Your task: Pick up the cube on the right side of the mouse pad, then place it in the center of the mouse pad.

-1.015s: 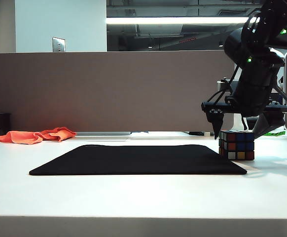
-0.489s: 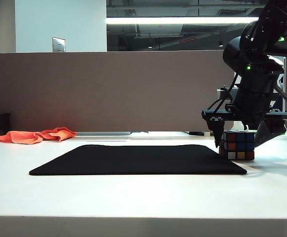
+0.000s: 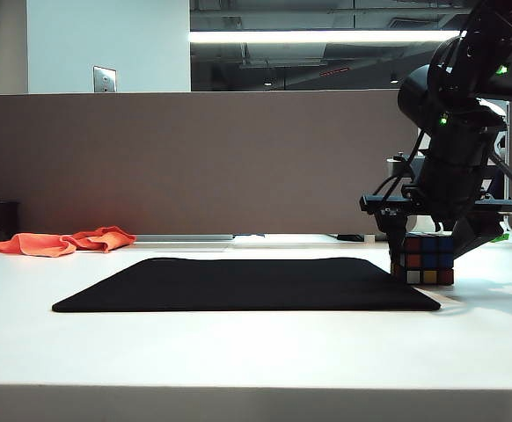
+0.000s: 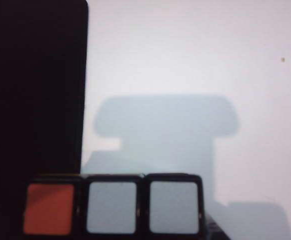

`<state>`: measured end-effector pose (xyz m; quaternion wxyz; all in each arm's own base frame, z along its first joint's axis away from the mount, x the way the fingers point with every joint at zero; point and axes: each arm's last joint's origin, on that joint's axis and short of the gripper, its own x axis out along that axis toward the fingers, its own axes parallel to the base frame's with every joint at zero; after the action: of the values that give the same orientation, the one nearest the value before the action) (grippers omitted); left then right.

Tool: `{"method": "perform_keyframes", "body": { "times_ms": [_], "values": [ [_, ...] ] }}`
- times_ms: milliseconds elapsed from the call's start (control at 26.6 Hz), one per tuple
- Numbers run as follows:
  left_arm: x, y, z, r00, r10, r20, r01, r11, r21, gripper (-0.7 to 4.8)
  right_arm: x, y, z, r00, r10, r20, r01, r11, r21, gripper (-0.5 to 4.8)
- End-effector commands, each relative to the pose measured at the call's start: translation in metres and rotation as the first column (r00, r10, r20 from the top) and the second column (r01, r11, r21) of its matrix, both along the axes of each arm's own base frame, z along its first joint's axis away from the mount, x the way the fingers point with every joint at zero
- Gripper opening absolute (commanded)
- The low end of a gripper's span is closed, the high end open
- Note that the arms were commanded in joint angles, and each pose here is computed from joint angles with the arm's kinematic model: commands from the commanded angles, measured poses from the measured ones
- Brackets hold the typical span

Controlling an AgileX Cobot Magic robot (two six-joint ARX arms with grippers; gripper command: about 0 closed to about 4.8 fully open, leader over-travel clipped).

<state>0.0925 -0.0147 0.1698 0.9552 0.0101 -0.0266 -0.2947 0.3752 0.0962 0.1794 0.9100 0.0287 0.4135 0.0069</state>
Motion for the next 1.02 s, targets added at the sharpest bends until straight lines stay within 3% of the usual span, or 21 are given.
{"method": "perform_keyframes", "body": {
  "times_ms": [38,338,677,1015],
  "values": [
    [0.0,0.0,0.002,1.0,-0.005,0.007,0.005,1.0,-0.002,-0.06,0.001,0.0,0.004,1.0,-0.006,0.021,0.006,1.0,0.004,3.08],
    [0.0,0.0,0.002,1.0,-0.005,0.007,0.005,1.0,-0.002,-0.06,0.004,0.001,0.007,0.999,0.002,0.054,-0.002,1.0,0.005,3.08],
    [0.0,0.0,0.002,1.0,-0.005,0.007,0.005,1.0,-0.002,-0.06,0.017,0.008,0.041,0.993,0.019,0.115,-0.022,0.999,0.032,3.08],
    [0.0,0.0,0.002,1.0,-0.001,0.007,0.001,1.0,-0.002,-0.06,0.009,0.055,0.054,0.975,0.124,0.184,-0.135,0.99,0.047,3.1]
  ]
}}
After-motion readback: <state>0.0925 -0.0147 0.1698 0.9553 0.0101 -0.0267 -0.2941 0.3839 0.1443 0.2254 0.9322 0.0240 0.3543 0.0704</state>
